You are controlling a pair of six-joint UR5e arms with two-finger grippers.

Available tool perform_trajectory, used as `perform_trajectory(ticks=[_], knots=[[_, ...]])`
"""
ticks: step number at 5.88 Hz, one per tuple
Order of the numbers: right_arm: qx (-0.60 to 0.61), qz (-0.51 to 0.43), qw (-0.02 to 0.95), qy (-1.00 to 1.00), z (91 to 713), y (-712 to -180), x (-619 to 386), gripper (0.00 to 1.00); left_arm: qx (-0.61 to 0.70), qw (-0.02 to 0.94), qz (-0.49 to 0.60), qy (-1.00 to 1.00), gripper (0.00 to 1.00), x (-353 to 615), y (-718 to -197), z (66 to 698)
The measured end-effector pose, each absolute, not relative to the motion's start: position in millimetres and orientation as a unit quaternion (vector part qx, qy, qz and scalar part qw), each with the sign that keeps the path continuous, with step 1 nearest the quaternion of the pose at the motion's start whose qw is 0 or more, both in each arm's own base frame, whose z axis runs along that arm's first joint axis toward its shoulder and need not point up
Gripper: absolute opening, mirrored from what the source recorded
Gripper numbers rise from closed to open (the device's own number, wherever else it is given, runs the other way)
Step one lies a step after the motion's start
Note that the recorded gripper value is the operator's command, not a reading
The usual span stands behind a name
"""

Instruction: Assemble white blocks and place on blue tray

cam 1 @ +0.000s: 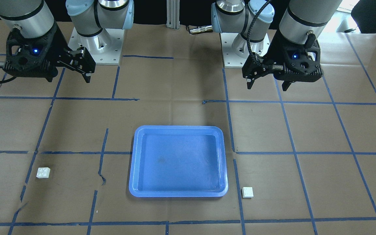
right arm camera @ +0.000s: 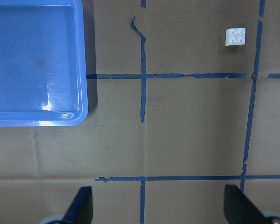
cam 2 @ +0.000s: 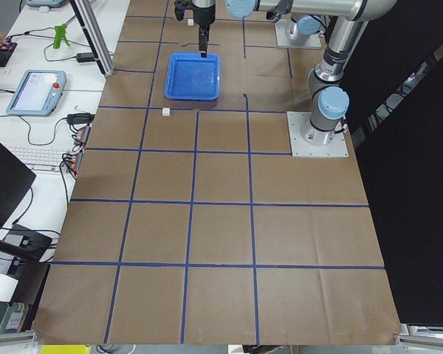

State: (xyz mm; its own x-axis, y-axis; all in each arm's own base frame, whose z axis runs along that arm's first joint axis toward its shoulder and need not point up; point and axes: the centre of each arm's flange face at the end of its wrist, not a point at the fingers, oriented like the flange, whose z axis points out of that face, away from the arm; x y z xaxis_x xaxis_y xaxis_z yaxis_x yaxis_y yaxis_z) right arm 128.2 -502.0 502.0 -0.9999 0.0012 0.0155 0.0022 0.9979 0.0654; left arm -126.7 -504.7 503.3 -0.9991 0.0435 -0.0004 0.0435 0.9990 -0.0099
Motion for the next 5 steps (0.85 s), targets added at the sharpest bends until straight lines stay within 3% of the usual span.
perform_trajectory(ticks=[3,5], knots=[[-0.006,-0.034,0.007,-0.999,500.7,-504.0,126.9,1.0,0.02,-0.001,-0.004,1.0,0.99,-124.6,-504.1,503.4],[0.069,-0.032,0.009,-0.997,499.8,-507.1,118.1,1.0,0.019,0.0,-0.003,1.0,0.99,-123.3,-503.0,502.8]])
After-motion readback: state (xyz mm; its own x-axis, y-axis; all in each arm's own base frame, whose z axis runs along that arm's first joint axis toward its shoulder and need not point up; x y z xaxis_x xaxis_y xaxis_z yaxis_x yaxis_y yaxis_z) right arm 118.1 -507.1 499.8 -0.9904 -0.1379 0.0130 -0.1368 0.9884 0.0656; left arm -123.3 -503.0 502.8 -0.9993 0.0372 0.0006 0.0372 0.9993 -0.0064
